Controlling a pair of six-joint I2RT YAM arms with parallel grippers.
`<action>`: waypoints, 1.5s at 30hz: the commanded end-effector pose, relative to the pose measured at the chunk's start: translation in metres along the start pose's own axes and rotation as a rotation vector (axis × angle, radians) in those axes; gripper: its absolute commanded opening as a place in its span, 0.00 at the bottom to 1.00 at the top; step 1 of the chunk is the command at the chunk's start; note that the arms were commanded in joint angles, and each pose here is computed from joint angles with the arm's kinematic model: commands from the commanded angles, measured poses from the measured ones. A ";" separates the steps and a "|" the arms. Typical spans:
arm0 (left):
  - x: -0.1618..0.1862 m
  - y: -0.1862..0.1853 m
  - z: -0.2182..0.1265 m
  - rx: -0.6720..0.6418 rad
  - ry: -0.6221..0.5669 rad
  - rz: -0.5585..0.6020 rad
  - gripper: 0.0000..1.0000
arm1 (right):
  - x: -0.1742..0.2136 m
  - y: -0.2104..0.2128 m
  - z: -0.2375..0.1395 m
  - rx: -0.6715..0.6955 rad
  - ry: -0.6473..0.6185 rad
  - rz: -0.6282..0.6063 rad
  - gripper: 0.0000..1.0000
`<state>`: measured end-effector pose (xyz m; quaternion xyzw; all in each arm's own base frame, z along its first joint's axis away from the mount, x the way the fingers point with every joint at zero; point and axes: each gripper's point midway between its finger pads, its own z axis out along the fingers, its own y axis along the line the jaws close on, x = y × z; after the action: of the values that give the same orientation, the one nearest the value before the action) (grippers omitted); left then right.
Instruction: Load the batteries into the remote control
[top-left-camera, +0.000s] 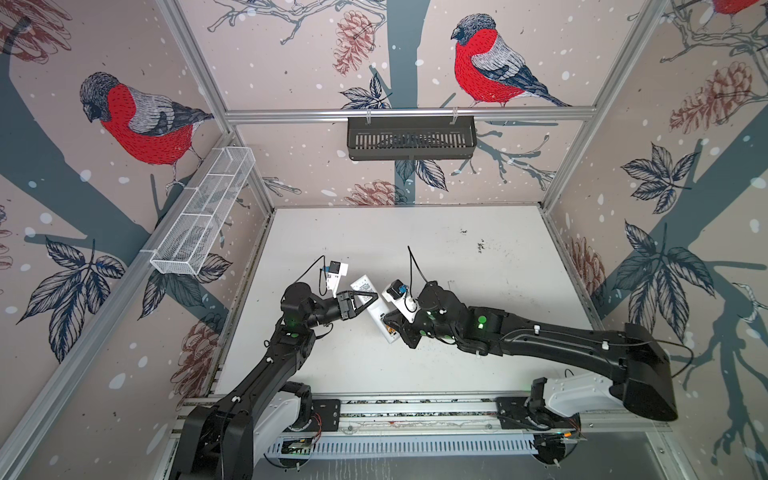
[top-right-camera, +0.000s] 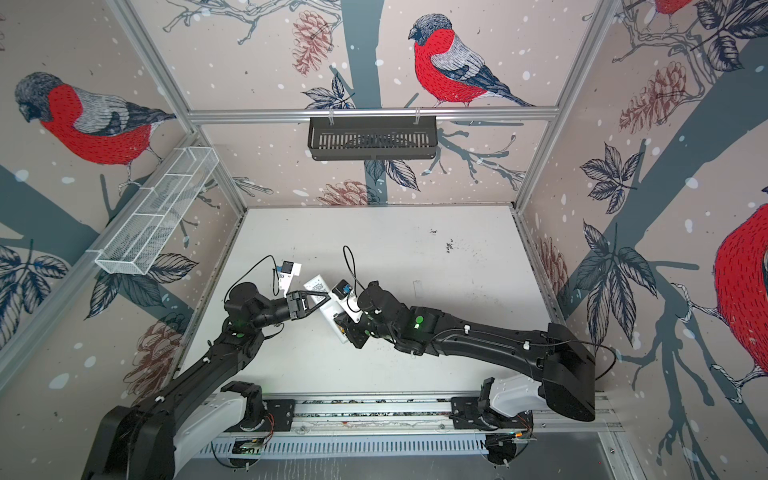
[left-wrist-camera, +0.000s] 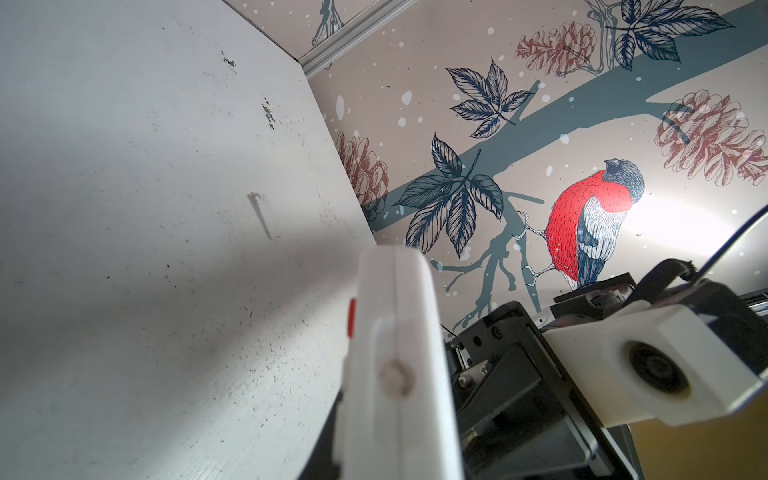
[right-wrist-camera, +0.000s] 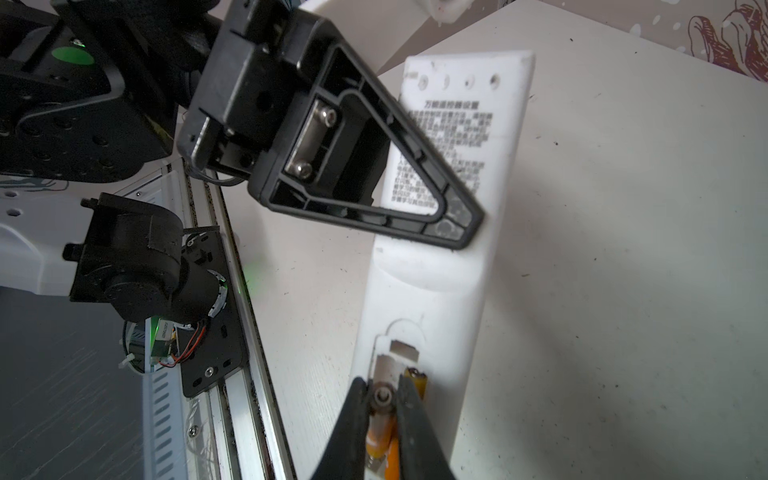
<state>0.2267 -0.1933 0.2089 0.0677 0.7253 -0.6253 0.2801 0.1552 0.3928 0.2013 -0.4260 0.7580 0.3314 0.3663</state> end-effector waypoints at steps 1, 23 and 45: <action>-0.004 -0.015 -0.001 0.049 -0.008 0.060 0.00 | 0.000 -0.001 0.002 0.007 -0.007 -0.014 0.16; -0.005 -0.019 -0.002 0.049 -0.019 0.098 0.00 | -0.023 -0.014 -0.021 -0.137 -0.061 0.177 0.74; -0.001 -0.033 -0.002 0.085 -0.011 0.135 0.00 | -0.001 -0.029 0.003 -0.252 -0.006 0.328 0.80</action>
<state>0.2157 -0.1975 0.2250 0.0946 0.7088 -0.6334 0.2957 0.1805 0.3820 0.1949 -0.3428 0.7724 0.4704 0.2543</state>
